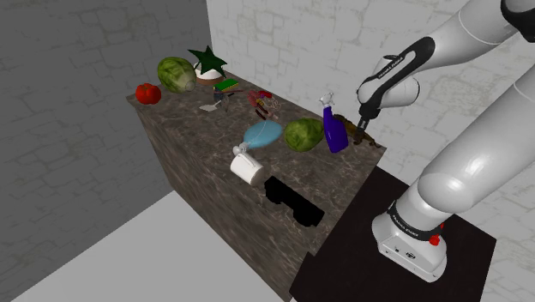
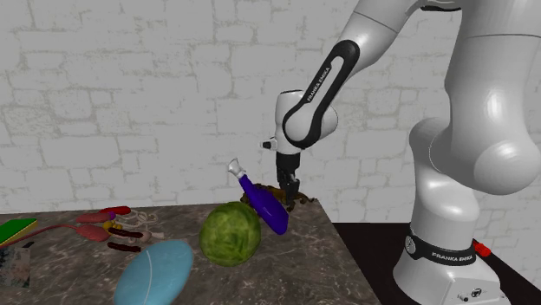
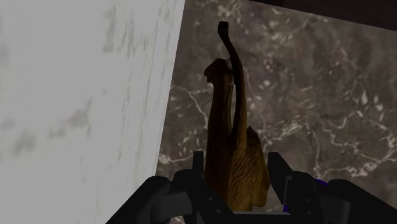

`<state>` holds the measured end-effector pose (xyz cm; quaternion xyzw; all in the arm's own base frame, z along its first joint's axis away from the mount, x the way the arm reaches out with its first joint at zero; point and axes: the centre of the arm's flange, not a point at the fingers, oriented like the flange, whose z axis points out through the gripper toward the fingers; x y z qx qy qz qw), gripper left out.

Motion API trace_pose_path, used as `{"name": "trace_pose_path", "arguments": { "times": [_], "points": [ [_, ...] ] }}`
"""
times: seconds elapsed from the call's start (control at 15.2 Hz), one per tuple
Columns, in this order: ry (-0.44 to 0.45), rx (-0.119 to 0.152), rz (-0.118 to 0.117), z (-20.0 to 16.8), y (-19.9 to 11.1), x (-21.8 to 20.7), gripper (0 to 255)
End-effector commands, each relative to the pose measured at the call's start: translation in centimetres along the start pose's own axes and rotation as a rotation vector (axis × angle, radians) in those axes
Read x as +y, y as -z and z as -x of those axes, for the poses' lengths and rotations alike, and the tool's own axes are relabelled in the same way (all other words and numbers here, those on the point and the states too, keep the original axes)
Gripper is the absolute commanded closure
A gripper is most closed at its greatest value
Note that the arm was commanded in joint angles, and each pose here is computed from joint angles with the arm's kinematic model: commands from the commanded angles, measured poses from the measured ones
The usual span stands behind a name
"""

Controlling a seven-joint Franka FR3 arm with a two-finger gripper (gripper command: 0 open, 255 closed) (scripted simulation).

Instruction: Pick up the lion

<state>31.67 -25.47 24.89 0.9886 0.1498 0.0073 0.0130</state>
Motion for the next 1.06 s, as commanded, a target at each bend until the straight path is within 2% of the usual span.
{"name": "trace_pose_path", "arguments": {
  "times": [0.0, 0.86, 0.99],
  "points": [
    [0.000, -0.001, -0.001, 0.0, 0.7, 0.0, 255],
    [0.000, -0.001, -0.001, 0.0, 7.6, 0.2, 255],
    [0.000, -0.001, -0.001, 0.0, 7.7, 0.2, 255]
  ]
}}
